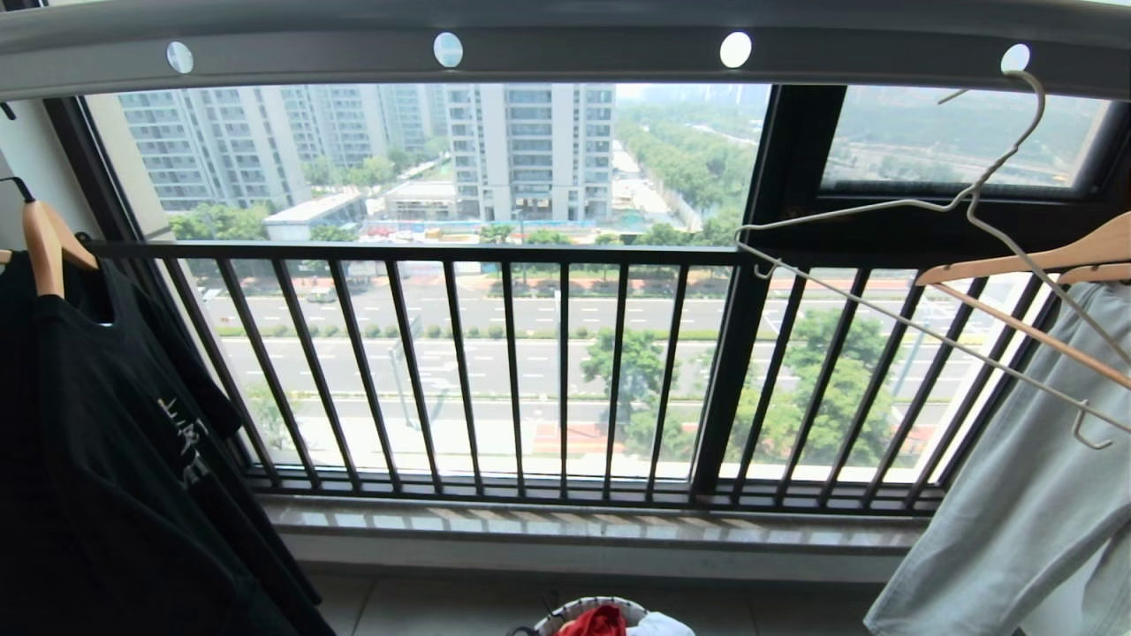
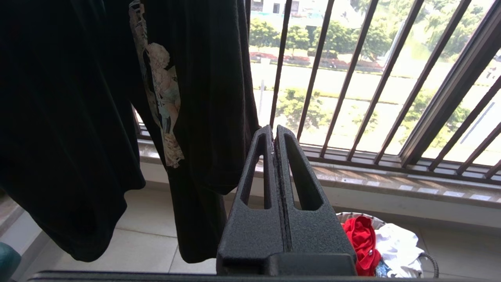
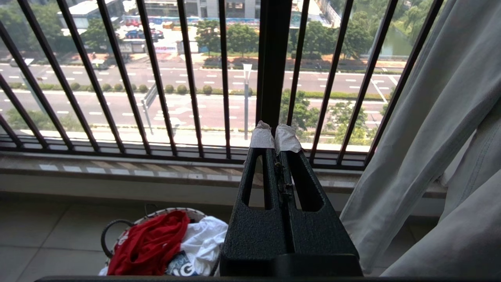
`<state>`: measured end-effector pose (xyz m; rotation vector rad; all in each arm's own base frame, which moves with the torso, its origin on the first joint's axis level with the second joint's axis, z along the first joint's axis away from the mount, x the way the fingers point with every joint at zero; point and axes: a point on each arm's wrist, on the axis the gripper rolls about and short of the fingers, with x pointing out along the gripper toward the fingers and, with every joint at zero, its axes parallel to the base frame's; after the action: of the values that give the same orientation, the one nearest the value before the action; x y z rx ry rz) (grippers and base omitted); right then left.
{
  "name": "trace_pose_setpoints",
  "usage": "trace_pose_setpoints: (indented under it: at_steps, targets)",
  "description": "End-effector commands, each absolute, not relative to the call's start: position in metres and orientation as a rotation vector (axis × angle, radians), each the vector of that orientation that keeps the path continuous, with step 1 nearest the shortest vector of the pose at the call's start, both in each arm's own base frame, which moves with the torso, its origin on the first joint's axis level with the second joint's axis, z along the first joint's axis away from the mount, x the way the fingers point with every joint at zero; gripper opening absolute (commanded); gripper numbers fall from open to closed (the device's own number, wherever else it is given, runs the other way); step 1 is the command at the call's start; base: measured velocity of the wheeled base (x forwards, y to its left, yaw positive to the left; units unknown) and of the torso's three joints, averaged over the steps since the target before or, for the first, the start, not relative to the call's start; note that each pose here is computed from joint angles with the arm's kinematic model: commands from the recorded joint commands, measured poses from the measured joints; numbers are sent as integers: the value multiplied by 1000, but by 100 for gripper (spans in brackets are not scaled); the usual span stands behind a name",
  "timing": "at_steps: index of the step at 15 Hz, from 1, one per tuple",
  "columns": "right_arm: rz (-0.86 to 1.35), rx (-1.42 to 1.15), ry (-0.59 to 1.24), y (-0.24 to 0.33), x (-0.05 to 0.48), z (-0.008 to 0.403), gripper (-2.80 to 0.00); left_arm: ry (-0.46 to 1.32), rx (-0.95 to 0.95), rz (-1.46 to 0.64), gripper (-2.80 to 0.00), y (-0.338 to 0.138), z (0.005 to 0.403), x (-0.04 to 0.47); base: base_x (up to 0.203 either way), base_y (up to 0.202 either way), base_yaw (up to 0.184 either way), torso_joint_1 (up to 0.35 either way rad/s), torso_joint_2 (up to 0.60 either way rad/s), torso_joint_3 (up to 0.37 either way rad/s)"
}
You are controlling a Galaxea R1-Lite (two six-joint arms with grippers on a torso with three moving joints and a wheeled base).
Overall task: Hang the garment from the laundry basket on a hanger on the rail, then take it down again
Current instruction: Pick up the clothes rack on the clothesline
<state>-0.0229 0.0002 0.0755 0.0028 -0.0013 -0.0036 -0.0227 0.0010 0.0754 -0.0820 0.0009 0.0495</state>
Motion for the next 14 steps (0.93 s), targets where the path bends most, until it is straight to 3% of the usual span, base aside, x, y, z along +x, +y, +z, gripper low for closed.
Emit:
trace_pose_setpoints:
  at_steps: [1,14]
  targets:
    - [-3,2,2,0,-23,75,-280,1,-83,51,-280,1,75,-23,0,0,0,0,0,0]
    - [-2,-5,2,0,-23,75,-280,1,-83,51,-280,1,75,-23,0,0,0,0,0,0]
